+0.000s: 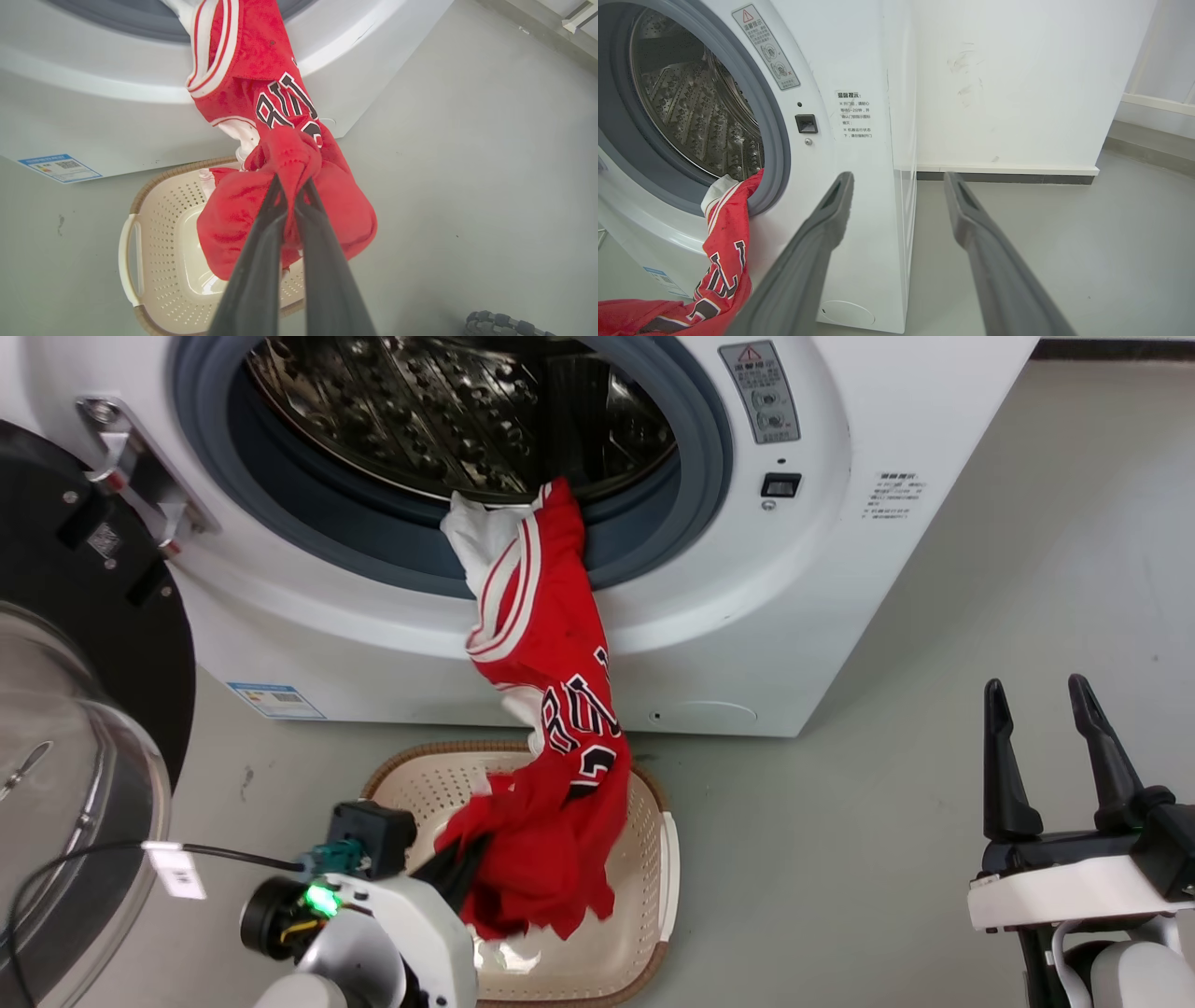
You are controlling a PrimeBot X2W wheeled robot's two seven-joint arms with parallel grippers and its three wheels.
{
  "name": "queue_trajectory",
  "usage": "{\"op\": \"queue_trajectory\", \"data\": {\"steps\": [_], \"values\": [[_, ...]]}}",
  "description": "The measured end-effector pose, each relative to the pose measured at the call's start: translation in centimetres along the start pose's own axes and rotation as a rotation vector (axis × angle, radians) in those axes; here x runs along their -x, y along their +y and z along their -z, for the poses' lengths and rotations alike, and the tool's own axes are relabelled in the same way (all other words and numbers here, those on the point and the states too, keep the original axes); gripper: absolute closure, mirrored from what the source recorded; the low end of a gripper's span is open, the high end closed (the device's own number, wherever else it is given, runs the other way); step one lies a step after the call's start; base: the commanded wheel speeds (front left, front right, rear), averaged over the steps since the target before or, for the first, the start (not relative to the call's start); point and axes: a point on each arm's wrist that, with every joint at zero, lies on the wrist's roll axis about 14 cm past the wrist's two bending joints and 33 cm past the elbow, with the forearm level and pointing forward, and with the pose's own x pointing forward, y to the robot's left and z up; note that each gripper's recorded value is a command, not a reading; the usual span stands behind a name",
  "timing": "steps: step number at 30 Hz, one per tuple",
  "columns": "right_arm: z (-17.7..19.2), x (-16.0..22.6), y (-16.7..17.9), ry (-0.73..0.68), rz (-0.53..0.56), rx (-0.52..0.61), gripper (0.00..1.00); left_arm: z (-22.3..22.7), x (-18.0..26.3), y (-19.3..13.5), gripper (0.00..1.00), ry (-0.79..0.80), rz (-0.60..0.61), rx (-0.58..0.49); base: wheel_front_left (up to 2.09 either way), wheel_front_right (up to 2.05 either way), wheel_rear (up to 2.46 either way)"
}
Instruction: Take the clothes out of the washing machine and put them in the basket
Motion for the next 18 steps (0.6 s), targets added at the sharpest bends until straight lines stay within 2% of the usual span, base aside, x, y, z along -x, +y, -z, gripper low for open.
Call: {"op": "queue_trajectory", "data": {"steps": [4,9,18], "values": [[1.0,-0.3,-0.4,0.023,0.009,0.005,0.0,5.2,-0.8,0.6,1.0,0.188,0.004,0.026,0.0,0.0,0.0],[2.5,-0.6,-1.2,0.061,0.029,0.014,0.0,9.6,-2.2,1.6,1.0,0.358,0.007,0.025,0.0,0.0,0.0],[5.5,-1.5,-2.3,0.126,0.052,0.026,0.0,13.2,-6.9,4.6,1.0,0.466,-0.03,0.0,0.0,0.0,0.0]]}}
